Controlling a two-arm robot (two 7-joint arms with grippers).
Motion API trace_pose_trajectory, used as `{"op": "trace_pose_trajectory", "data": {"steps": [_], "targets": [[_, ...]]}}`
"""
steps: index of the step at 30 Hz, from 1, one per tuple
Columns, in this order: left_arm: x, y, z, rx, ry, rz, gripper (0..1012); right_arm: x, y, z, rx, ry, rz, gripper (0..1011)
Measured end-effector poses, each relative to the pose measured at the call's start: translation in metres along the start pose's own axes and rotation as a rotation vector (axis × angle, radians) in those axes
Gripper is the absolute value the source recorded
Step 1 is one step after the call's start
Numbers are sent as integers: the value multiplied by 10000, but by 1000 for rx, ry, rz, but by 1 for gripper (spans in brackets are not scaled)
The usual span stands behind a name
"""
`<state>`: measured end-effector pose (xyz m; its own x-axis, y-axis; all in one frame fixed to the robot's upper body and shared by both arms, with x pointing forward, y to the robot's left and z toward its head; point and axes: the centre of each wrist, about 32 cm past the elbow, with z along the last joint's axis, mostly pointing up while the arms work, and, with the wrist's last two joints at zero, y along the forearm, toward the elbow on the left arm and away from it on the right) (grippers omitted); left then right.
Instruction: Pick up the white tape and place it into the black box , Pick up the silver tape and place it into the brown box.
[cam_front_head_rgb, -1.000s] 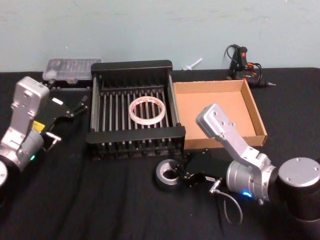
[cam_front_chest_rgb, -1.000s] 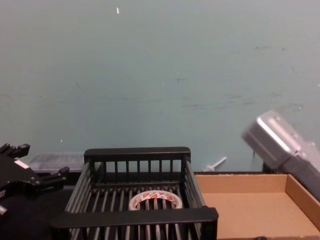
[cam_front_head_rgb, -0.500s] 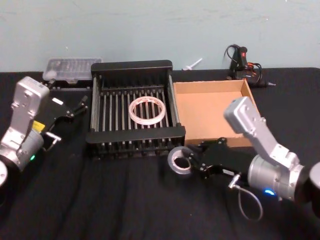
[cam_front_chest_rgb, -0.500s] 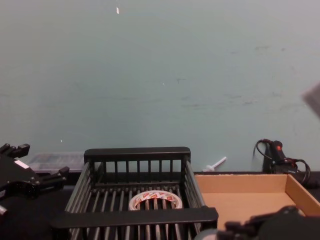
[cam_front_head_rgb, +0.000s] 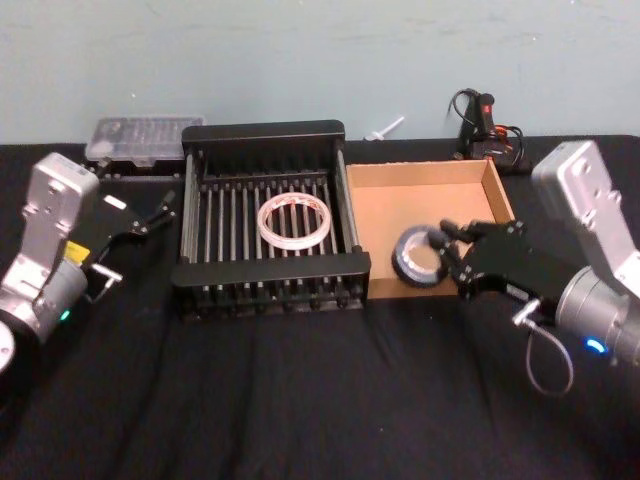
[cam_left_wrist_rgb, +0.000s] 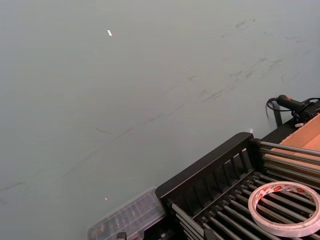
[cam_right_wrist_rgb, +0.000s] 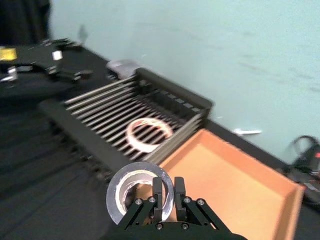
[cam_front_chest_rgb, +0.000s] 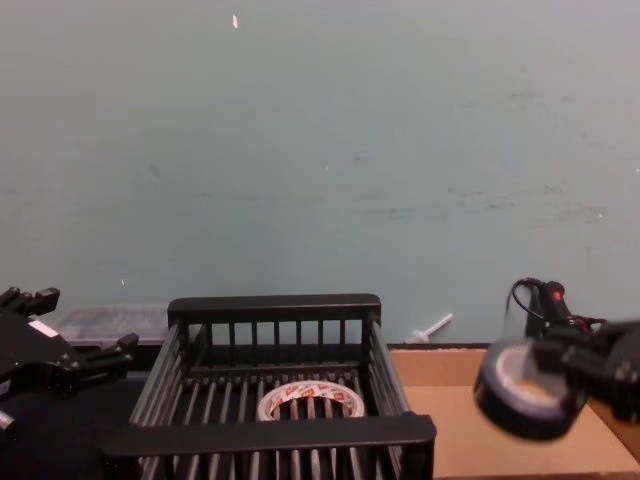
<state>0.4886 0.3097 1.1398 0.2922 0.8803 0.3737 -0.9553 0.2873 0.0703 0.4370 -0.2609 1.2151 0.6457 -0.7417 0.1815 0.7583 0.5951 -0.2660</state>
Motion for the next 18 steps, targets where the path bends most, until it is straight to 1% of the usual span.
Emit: {"op": "trace_pose_trajectory", "data": {"steps": [2, 3, 5, 6, 7, 9, 11, 12, 15, 18], "targets": [[0, 0, 0, 0, 0, 0, 1001, 25, 2, 24, 10, 2, -24, 143], [0, 0, 0, 0, 0, 0, 1001, 60, 14, 50, 14, 5, -52, 143], [0, 0, 0, 0, 0, 0, 1001, 91, 37, 75, 14, 9, -77, 143], [0, 0, 0, 0, 0, 0, 1001, 124, 67, 100, 11, 12, -101, 143], [0, 0, 0, 0, 0, 0, 1001, 124, 67, 100, 11, 12, -101, 143], [0, 0, 0, 0, 0, 0, 1001, 189, 142, 149, 2, 12, -141, 143], [0, 0, 0, 0, 0, 0, 1001, 223, 187, 169, -5, 12, -158, 143], [0, 0, 0, 0, 0, 0, 1001, 253, 239, 192, -11, 12, -170, 143], [0, 0, 0, 0, 0, 0, 1001, 300, 330, 220, -22, 13, -184, 143], [0, 0, 0, 0, 0, 0, 1001, 374, 502, 254, -37, 14, -201, 143]]}}
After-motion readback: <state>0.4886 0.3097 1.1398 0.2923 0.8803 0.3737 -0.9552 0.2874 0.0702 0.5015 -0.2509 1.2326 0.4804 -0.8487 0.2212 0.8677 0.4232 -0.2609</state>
